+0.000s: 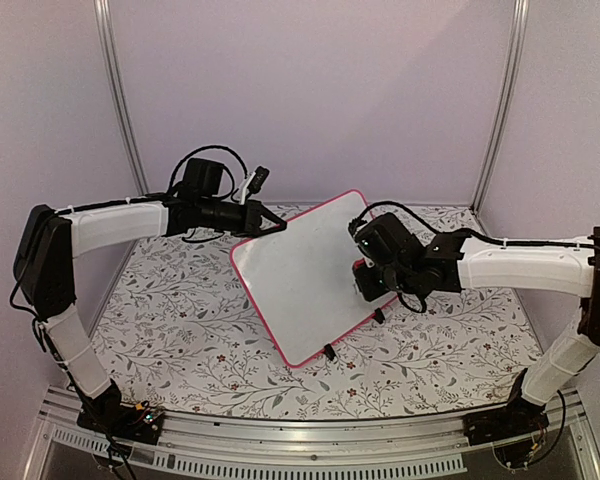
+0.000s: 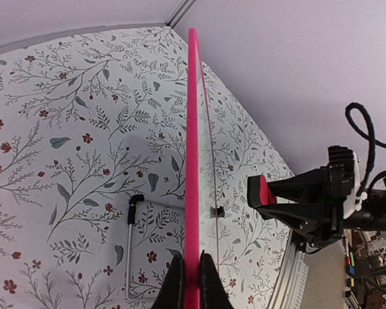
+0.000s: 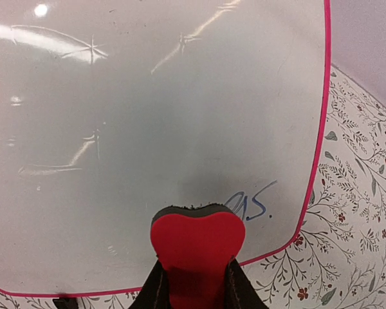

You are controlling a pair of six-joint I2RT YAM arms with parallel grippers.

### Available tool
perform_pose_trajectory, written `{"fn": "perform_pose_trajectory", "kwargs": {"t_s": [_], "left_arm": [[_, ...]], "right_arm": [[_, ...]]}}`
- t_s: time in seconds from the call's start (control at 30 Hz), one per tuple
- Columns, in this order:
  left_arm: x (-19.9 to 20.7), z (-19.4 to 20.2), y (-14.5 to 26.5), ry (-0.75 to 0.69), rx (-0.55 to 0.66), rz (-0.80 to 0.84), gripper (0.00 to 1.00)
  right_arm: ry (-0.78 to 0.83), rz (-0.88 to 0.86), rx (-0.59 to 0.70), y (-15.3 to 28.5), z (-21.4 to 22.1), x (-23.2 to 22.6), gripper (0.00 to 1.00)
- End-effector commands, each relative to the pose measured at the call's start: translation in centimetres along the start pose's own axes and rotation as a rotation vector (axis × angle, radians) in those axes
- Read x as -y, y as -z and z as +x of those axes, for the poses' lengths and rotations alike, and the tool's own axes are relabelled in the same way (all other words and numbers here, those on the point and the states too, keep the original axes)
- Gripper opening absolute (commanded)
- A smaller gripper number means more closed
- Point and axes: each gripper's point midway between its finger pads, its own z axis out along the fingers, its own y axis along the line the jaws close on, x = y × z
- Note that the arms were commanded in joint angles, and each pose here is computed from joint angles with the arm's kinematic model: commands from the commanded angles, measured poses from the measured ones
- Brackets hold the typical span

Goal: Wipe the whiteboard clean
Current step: Erase the whiteboard at the center of the board.

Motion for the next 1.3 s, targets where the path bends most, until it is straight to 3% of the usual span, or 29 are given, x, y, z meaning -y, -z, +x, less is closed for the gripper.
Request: {"fn": "perform_pose_trajectory", "kwargs": {"t_s": [0.0,0.4,1.27], "left_arm": [[-0.7,1.7,-1.4,-0.01,-0.044,-0.036,0.0],[-0.8,1.8,-1.5,-0.008,-0.045,-0.037,0.0],[-0.8,1.8,-1.5,-0.009,-0.047,-0.039,0.0]], "right_arm": [[0.007,0.016,0.023,-1.1,-1.2,0.3,0.0],[0.005,-0.02,-0.017,-3.8,-0.3,-0.4,0.0],[-0.022,-0.071,-0.192,-5.1,8.1,-0.9,0.0]]}}
